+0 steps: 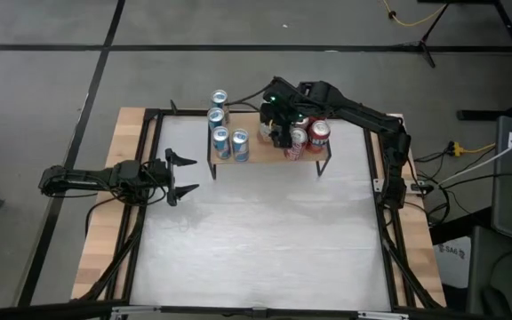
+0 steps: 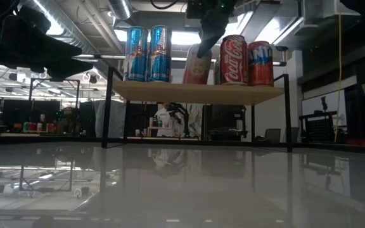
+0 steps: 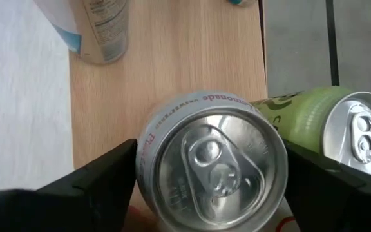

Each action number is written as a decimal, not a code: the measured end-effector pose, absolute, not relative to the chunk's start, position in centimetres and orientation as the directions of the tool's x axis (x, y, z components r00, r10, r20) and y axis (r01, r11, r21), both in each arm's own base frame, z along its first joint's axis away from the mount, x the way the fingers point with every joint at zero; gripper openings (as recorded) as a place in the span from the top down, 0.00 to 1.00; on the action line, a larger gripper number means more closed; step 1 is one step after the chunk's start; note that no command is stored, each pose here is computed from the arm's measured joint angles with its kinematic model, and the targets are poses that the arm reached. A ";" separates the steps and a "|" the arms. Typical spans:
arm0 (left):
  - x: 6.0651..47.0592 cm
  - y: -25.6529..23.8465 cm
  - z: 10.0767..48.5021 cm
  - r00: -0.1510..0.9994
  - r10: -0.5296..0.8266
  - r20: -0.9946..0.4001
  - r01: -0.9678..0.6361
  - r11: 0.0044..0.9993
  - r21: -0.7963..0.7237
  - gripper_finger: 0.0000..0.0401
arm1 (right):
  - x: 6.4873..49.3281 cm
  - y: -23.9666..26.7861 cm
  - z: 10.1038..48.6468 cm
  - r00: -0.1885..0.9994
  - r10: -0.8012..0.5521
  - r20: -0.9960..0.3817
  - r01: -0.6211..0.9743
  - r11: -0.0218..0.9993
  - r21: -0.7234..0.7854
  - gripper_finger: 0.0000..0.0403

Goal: Sort soda cans
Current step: Put the orange-white soda can on the shelf aligned with the green soda can

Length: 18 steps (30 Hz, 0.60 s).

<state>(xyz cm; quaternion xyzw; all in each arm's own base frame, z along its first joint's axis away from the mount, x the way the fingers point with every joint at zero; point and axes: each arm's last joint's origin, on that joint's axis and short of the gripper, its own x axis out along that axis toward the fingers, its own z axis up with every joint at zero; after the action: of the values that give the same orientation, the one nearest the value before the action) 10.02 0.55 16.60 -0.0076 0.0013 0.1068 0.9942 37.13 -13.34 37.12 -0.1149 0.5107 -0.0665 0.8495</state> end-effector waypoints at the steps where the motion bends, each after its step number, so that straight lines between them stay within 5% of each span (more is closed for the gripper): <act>1: 10.0 0.6 16.6 0.977 0.212 -0.004 -0.212 0.977 -0.015 0.04 | 37.1 -13.3 37.1 0.470 -0.230 -0.852 -0.004 0.965 -0.263 0.18; 8: 10.0 0.5 16.6 0.977 0.212 -0.005 -0.212 0.977 -0.015 0.04 | 37.2 -13.3 37.1 0.472 -0.232 -0.851 -0.003 0.964 -0.264 0.10; 18: 10.0 0.6 16.6 0.977 0.212 -0.004 -0.212 0.977 -0.015 0.04 | 37.1 -13.4 37.2 0.460 -0.259 -0.849 0.009 0.958 -0.287 0.11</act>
<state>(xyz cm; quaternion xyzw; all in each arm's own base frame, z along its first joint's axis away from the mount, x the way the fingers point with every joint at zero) 10.02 0.55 16.60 -0.0076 0.0014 0.1067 0.9943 37.11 -13.39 37.15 -0.1218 0.5135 -0.0790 0.8457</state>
